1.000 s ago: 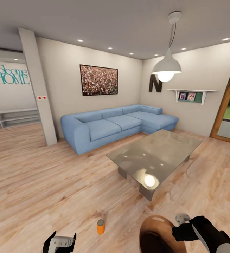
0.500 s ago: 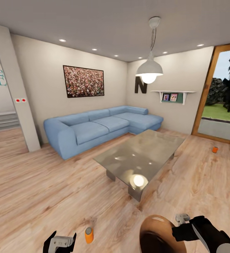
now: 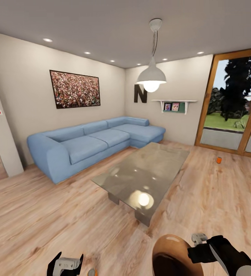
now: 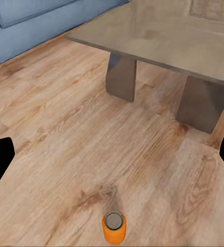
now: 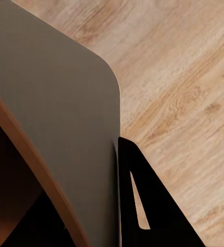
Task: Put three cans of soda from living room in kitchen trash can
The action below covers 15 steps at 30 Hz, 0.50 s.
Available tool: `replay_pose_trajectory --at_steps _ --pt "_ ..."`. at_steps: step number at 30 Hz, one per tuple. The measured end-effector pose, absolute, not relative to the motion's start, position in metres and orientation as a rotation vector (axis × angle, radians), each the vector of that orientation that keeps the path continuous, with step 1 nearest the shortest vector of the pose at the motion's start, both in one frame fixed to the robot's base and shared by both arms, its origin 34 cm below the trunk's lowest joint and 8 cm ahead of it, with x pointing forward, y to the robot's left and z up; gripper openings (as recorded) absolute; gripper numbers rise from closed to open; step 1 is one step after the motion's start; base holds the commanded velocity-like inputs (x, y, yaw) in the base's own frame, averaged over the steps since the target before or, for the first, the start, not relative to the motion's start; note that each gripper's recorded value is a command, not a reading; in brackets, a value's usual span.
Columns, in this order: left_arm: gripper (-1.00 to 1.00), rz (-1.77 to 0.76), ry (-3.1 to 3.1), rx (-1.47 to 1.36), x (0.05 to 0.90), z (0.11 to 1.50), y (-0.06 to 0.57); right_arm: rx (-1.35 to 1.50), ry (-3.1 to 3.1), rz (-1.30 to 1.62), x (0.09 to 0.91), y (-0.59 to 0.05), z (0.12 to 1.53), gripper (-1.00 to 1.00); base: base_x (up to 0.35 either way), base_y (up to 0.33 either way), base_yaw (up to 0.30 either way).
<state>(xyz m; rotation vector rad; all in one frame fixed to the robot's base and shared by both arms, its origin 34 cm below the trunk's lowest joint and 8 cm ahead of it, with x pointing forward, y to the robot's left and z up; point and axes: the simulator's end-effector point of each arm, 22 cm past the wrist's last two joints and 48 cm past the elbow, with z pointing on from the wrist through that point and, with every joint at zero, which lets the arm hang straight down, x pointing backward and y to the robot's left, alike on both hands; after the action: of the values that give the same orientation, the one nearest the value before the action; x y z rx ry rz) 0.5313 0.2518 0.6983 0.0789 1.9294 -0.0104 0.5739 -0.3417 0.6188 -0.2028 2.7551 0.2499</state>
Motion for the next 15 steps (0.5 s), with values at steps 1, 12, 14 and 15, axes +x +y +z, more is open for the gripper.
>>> replay_pose_trajectory --at_steps 1,12,14,15 --pt "1.0 -0.01 1.929 0.079 0.5314 0.6985 0.2519 -0.204 2.755 0.249 0.574 -0.3416 0.6189 -1.0 0.266 0.223 -0.238" --pt "1.0 -0.008 1.924 0.079 0.5319 0.7003 0.2521 -0.2 2.747 0.253 0.5757 -0.3404 0.6219 -1.0 0.247 0.202 -0.238" --pt "1.0 -0.008 1.923 0.078 0.532 0.7007 0.2523 -0.2 2.746 0.253 0.5759 -0.3403 0.6224 -1.0 0.088 0.079 -0.237" --pt "1.0 -0.008 1.923 0.078 0.5321 0.7009 0.2525 -0.205 2.746 0.248 0.5759 -0.3409 0.6224 -1.0 0.049 0.112 -0.188"
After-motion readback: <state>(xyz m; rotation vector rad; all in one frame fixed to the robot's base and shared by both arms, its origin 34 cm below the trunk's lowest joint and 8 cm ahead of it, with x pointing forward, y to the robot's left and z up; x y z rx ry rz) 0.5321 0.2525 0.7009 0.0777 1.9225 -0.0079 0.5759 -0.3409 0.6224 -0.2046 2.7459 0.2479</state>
